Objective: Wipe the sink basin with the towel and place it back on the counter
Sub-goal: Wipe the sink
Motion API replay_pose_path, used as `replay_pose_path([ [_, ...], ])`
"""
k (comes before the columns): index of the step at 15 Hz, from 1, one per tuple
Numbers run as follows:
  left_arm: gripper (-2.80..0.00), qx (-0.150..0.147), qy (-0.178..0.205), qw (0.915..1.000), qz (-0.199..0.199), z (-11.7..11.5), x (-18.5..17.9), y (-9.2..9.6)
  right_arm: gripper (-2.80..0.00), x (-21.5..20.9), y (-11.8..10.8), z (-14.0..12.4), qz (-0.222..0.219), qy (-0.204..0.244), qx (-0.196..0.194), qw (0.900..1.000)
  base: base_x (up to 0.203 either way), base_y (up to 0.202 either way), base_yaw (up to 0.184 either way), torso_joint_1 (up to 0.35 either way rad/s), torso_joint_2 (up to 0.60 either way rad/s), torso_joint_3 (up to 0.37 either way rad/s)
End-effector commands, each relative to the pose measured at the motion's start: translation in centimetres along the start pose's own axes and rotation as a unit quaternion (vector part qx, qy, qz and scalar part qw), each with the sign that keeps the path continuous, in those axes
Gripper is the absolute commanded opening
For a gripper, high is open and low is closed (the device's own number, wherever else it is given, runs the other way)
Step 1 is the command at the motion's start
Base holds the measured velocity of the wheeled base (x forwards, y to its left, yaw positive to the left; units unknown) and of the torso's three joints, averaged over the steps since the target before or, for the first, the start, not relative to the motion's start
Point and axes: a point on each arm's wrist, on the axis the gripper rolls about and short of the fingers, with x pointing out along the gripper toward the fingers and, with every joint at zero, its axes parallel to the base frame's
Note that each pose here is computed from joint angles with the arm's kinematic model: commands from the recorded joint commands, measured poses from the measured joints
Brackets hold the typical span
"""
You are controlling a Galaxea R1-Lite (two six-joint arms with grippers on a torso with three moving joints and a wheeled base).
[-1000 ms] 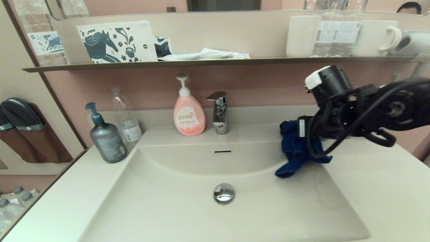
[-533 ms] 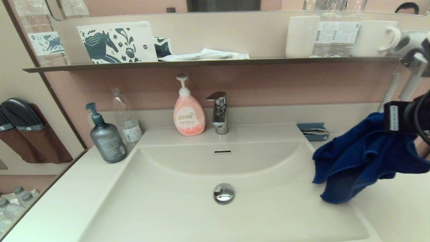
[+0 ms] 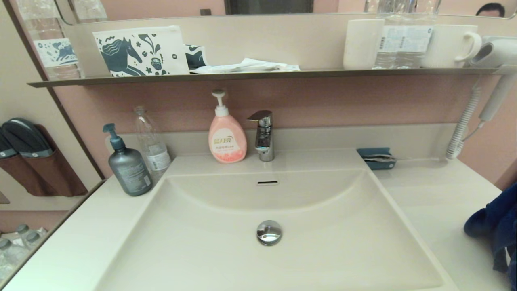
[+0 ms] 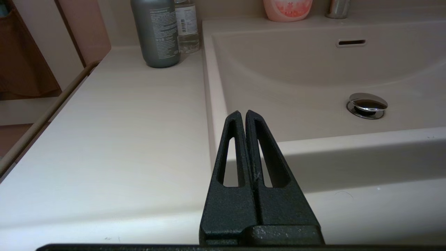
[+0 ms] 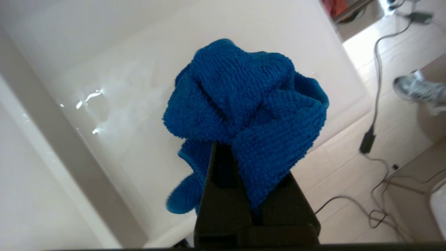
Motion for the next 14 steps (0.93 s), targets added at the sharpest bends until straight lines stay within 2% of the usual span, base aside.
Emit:
replay_pose_path([
  [1,-2.80,0.000,0.000,1.0000,0.000,0.0,0.0,0.0,-2.80,2.2,0.5,0.1,0.012,-0.020,0.025,0.999,0.000,0.000,0.000,0.000,0.00,0.000],
  [3,-2.80,0.000,0.000,1.0000,0.000,0.0,0.0,0.0,-2.80,3.1,1.2,1.5,0.040,-0.086,0.065,0.993,0.000,0.000,0.000,0.000,0.00,0.000],
  [4,-2.80,0.000,0.000,1.0000,0.000,0.0,0.0,0.0,-2.80,3.7,1.5,1.1,0.041,-0.082,0.064,0.994,0.000,0.000,0.000,0.000,0.00,0.000],
  [6,-2.80,0.000,0.000,1.0000,0.000,0.0,0.0,0.0,-2.80,5.1,1.6,-0.7,0.027,-0.039,0.036,0.998,0.000,0.000,0.000,0.000,0.00,0.000],
  [8,-2.80,0.000,0.000,1.0000,0.000,0.0,0.0,0.0,-2.80,7.6,1.4,-3.2,-0.018,0.018,-0.013,1.000,0.000,0.000,0.000,0.000,0.00,0.000],
  [10,-2.80,0.000,0.000,1.0000,0.000,0.0,0.0,0.0,-2.80,10.0,1.3,-4.7,-0.066,0.064,-0.040,0.995,0.000,0.000,0.000,0.000,0.00,0.000],
  [14,-2.80,0.000,0.000,1.0000,0.000,0.0,0.0,0.0,-2.80,12.0,1.5,-7.4,-0.082,0.129,-0.074,0.985,0.000,0.000,0.000,0.000,0.00,0.000],
])
